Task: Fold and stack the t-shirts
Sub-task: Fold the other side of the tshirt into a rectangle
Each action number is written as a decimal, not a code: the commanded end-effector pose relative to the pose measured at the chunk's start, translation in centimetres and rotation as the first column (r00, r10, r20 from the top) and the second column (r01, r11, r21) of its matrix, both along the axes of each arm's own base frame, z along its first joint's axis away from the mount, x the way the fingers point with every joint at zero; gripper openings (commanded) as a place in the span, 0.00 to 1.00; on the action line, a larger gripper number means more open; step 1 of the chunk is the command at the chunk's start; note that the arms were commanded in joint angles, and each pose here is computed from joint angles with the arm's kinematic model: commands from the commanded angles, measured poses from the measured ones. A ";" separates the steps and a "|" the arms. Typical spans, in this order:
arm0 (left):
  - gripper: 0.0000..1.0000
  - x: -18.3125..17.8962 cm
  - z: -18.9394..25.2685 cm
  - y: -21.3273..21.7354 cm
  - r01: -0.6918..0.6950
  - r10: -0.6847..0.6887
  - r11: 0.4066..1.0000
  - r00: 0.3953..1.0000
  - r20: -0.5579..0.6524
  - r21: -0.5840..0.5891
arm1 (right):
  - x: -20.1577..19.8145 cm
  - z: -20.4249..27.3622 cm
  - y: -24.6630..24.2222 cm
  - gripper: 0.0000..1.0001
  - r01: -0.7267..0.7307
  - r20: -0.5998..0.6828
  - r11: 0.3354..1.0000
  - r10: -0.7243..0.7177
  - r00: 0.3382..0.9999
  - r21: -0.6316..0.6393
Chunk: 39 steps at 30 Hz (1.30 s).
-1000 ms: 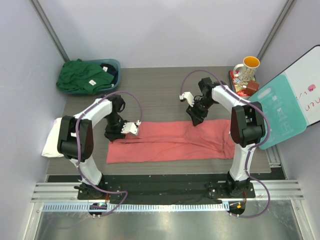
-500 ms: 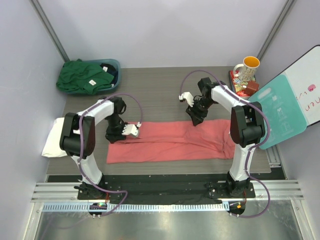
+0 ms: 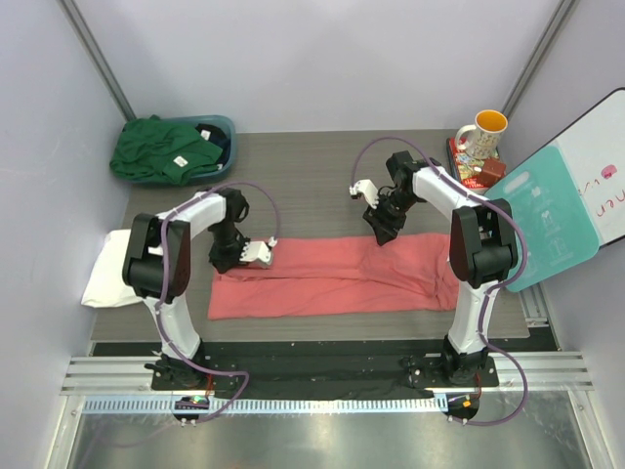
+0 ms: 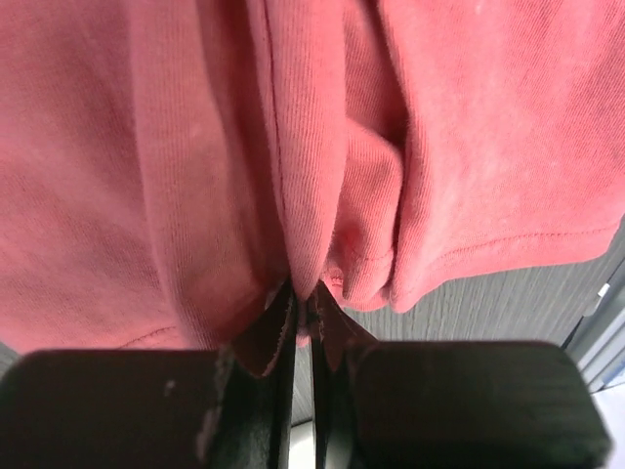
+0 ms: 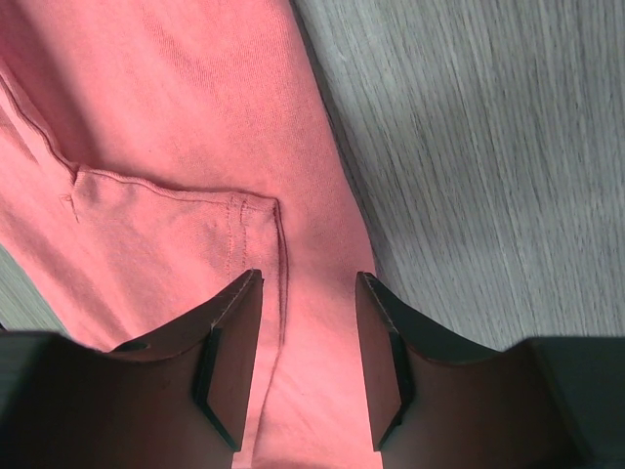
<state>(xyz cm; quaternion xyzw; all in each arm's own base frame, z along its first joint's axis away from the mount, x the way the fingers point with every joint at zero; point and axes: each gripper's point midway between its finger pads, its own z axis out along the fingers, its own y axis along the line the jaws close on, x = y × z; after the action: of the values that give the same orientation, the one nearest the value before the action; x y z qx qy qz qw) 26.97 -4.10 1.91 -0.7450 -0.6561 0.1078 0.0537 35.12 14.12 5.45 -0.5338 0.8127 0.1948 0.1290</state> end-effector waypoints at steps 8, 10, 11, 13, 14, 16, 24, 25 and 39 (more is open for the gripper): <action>0.03 0.4 4.4 0.0 0.006 -0.006 1.000 1.000 0.025 0.004 | 1.2 1.9 0.5 0.48 -0.012 0.076 1.000 0.011 0.997 0.016; 0.03 0.4 5.6 -0.1 0.004 -0.004 1.000 1.000 0.023 -0.005 | 1.2 2.0 0.5 0.48 -0.013 0.080 1.000 0.012 0.997 0.015; 0.03 0.1 6.1 -0.3 0.006 -0.005 1.000 1.000 0.014 -0.019 | 1.1 1.9 0.5 0.48 -0.018 0.080 1.000 0.017 0.997 0.011; 0.03 -0.5 7.2 -0.3 0.022 -0.022 0.999 1.000 0.001 -0.028 | 1.1 1.9 0.3 0.48 -0.019 0.082 1.000 0.018 0.996 0.008; 0.04 -0.6 7.4 -0.3 0.028 -0.028 0.999 1.000 -0.003 -0.028 | 1.2 1.9 0.3 0.48 -0.020 0.084 1.000 0.019 0.996 0.007; 0.07 -1.4 7.6 -0.1 0.053 -0.054 0.998 0.998 -0.023 -0.025 | 1.1 1.9 0.4 0.48 -0.024 0.084 1.000 0.023 0.996 0.006; 0.09 -4.9 7.9 0.6 0.151 -0.150 0.989 0.977 -0.150 -0.006 | 1.0 1.9 0.0 0.48 -0.026 0.091 1.000 0.027 0.996 -0.010; 0.09 -5.1 8.0 0.6 0.159 -0.158 0.987 0.975 -0.159 -0.008 | 1.0 1.9 0.0 0.48 -0.027 0.090 1.000 0.028 0.996 -0.012; 0.00 -8.1 9.0 1.0 0.230 -0.226 0.973 0.937 -0.265 -0.017 | 1.0 1.5 -0.2 0.48 -0.022 0.085 0.999 0.024 0.996 -0.024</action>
<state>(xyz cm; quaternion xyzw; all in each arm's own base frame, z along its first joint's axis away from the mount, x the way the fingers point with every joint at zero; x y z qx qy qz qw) 27.10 -5.59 7.33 -0.8080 -0.5789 0.1025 0.0383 35.37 13.45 5.08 -0.5408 0.8133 0.1742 0.1251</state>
